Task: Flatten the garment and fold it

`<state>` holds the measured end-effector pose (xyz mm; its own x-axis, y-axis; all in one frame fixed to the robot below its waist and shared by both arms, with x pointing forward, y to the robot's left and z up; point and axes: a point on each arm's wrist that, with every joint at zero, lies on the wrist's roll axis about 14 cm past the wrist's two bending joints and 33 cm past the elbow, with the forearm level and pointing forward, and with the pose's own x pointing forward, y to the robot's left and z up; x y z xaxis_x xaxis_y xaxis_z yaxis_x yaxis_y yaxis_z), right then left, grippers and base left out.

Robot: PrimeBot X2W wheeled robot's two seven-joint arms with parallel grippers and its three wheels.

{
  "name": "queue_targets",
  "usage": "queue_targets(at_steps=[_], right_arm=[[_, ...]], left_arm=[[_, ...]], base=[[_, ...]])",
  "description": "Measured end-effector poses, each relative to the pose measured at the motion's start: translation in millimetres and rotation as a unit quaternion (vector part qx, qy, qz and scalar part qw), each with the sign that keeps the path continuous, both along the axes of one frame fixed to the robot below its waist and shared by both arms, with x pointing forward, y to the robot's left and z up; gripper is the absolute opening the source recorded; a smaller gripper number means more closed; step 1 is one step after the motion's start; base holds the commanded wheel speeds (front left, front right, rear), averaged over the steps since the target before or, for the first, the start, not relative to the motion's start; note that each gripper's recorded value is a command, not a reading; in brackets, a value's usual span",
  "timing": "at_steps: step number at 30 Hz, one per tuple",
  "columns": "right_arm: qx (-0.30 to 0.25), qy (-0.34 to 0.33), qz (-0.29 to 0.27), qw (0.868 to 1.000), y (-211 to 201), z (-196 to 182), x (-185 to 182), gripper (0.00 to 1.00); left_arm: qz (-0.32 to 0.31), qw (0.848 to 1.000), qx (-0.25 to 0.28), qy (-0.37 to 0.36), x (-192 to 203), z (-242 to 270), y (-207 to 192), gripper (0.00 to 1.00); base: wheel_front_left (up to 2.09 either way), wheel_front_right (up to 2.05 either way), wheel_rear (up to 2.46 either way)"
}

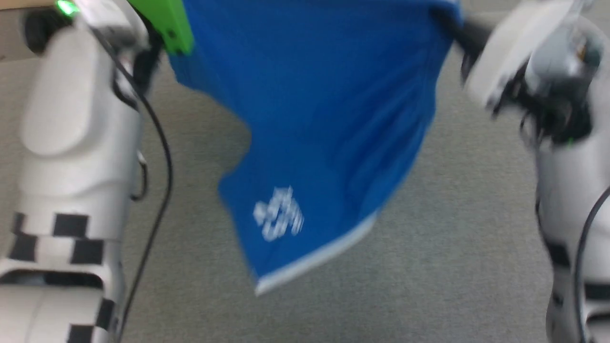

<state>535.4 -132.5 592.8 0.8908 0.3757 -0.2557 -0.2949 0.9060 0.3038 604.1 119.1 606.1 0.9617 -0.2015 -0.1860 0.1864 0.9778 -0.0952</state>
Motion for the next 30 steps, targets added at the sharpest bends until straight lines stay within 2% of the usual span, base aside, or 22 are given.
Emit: queue_targets(at_steps=[5, 8, 14, 20, 22, 27, 30], right_arm=[[0.009, -0.08, -0.007, 0.997, 12.4, 77.6, 47.1, 0.0], [0.021, -0.129, -0.02, 0.991, 16.4, 114.2, 69.6, 0.0], [0.035, -0.208, -0.044, 0.977, 22.3, 154.5, 101.9, 0.0], [0.055, -0.195, -0.011, 0.979, 55.3, 122.5, 114.1, 0.0], [0.071, -0.174, 0.004, 0.982, 66.1, 95.6, 110.5, 0.0], [0.08, -0.125, 0.036, 0.988, 72.3, 31.5, 77.0, 0.0], [0.1, -0.106, 0.052, 0.988, 69.4, 4.4, 40.3, 0.0]], left_arm=[[0.043, 0.993, 0.017, -0.105, 12.2, 74.6, 35.1, 0.0], [0.064, 0.984, 0.006, -0.164, 18.8, 108.1, 45.9, 0.0], [0.088, 0.961, -0.007, -0.262, 23.6, 149.6, 62.0, 0.0], [0.1, 0.963, -0.01, -0.251, 23.1, 115.3, 80.9, 0.0], [0.105, 0.967, -0.008, -0.231, 17.9, 86.8, 89.6, 0.0], [0.101, 0.973, -0.023, -0.206, -9.4, 40.9, 95.6, 0.0], [0.114, 0.973, -0.047, -0.196, -38.7, 17.4, 101.6, 0.0]], base=[[0.0, 0.0, 0.0], [0.0, 0.0, 0.0], [0.0, 0.0, 0.0], [0.0, 0.0, 0.0], [0.0, 0.0, 0.0], [0.0, 0.0, 0.0], [0.0, 0.0, 0.0]])
